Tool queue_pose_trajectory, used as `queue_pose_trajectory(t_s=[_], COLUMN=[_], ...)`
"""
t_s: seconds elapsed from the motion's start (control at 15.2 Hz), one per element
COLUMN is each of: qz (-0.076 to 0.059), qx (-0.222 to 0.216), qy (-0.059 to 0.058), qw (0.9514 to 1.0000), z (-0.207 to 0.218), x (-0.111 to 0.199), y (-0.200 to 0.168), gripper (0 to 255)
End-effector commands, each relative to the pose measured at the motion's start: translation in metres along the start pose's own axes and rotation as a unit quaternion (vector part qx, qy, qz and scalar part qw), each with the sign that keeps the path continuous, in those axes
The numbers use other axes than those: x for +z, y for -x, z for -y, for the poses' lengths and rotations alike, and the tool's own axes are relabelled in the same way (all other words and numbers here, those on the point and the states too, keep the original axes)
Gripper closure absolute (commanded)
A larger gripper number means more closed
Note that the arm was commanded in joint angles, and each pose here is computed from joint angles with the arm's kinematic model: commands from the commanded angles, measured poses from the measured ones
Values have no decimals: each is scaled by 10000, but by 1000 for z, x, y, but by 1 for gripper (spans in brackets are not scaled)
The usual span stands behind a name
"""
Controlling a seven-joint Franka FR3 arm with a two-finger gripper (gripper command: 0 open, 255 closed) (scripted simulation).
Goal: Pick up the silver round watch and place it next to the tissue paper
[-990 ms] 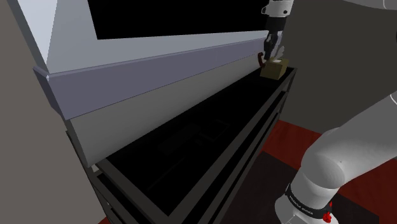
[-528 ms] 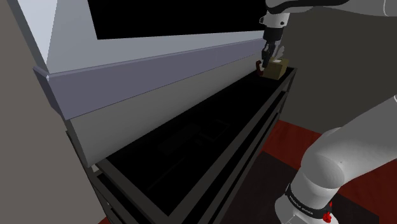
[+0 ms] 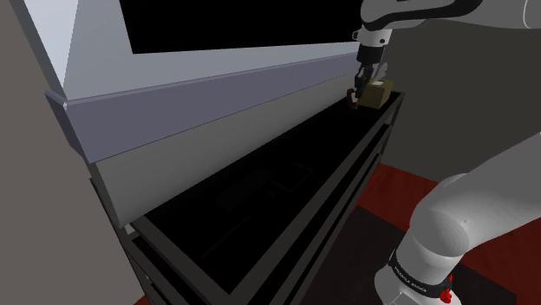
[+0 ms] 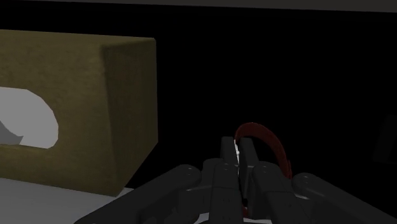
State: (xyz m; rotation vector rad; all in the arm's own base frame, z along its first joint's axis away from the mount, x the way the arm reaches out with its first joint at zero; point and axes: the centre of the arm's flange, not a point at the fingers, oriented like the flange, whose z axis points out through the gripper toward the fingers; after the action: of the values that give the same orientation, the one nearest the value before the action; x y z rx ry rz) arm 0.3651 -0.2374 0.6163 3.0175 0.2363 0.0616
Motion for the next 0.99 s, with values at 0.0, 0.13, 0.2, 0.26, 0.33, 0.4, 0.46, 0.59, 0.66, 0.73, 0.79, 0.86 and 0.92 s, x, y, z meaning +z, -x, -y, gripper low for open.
queue_pose_trajectory(t_s=[0.0,0.13,0.2,0.26,0.33,0.4,0.46,0.59,0.66,0.73,0.79,0.86,0.92], qz=[90,90,90,90,90,90,89,89,90,90,90,90,90], qx=[-10,-10,-10,-10,-10,-10,-10,-11,-10,-10,-10,-10,-10], qy=[-52,-52,-52,-52,-52,-52,-52,-53,-52,-52,-52,-52,-52], qw=[9999,9999,9999,9999,9999,9999,9999,9999,9999,9999,9999,9999,9999], z=[1,1,1,1,2,3,4,3,1,1,1,1,1], x=[8,8,8,8,6,6,7,7,8,-6,-19,-32,-42], y=[0,0,0,0,-1,0,0,-1,0,0,-1,-1,-1], gripper=[255,255,255,255,0,0,0,0,0,0,0,0,0])
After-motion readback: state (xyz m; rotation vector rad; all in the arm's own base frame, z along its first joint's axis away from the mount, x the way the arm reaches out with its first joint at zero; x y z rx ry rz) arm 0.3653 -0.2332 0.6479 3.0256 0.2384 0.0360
